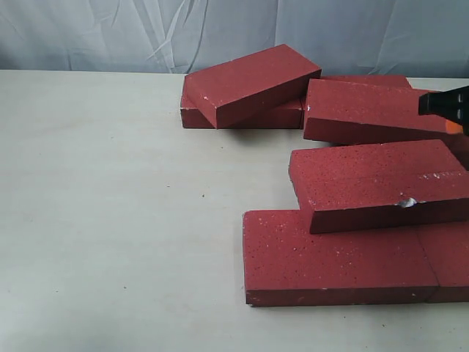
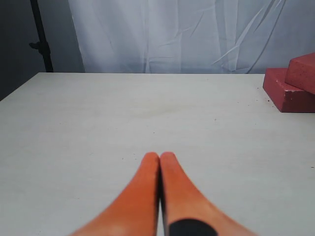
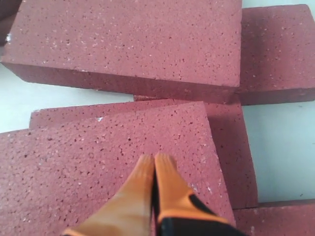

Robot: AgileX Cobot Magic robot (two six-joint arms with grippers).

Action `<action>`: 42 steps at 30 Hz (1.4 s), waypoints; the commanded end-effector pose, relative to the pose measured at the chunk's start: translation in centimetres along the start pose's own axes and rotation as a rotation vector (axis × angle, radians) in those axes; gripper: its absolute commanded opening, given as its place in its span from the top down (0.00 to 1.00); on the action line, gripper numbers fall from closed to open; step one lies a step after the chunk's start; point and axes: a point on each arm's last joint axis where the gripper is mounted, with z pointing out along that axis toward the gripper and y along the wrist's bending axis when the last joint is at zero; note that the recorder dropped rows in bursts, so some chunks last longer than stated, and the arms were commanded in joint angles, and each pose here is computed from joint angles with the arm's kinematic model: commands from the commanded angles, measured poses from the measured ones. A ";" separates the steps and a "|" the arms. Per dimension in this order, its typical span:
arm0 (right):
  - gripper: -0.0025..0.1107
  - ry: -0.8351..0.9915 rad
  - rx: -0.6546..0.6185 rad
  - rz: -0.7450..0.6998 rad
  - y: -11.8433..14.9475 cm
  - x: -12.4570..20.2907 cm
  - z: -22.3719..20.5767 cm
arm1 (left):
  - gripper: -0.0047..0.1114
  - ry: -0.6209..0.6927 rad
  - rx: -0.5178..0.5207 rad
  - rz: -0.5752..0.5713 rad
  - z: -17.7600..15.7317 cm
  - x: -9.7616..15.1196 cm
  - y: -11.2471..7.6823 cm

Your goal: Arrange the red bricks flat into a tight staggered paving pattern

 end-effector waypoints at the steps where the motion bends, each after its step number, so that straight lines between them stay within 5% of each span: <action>1: 0.98 0.070 0.005 -0.006 0.1 -0.8 1.6 | 0.96 -0.024 0.000 -0.005 -0.1 -0.4 0.0; 12: 0.98 0.153 0.005 -0.048 0.2 -2.5 5.0 | 0.96 -0.024 0.000 -0.005 -0.1 -0.4 0.0; 19: 0.98 0.181 -0.187 -0.080 2.0 -4.5 7.9 | 0.96 -0.024 0.000 -0.005 -0.1 -0.4 0.0; 27: 0.98 0.274 -0.243 -0.172 5.0 -5.3 11.5 | 0.96 -0.024 0.000 -0.005 -0.1 -0.4 0.0; 35: 0.98 0.325 -0.252 -0.210 5.4 -4.4 12.5 | 0.96 -0.024 0.000 -0.005 -0.1 -0.4 0.0; 42: 0.98 0.554 -0.262 -0.305 5.1 -3.7 11.0 | 0.96 -0.024 0.000 -0.005 -0.1 -0.4 0.0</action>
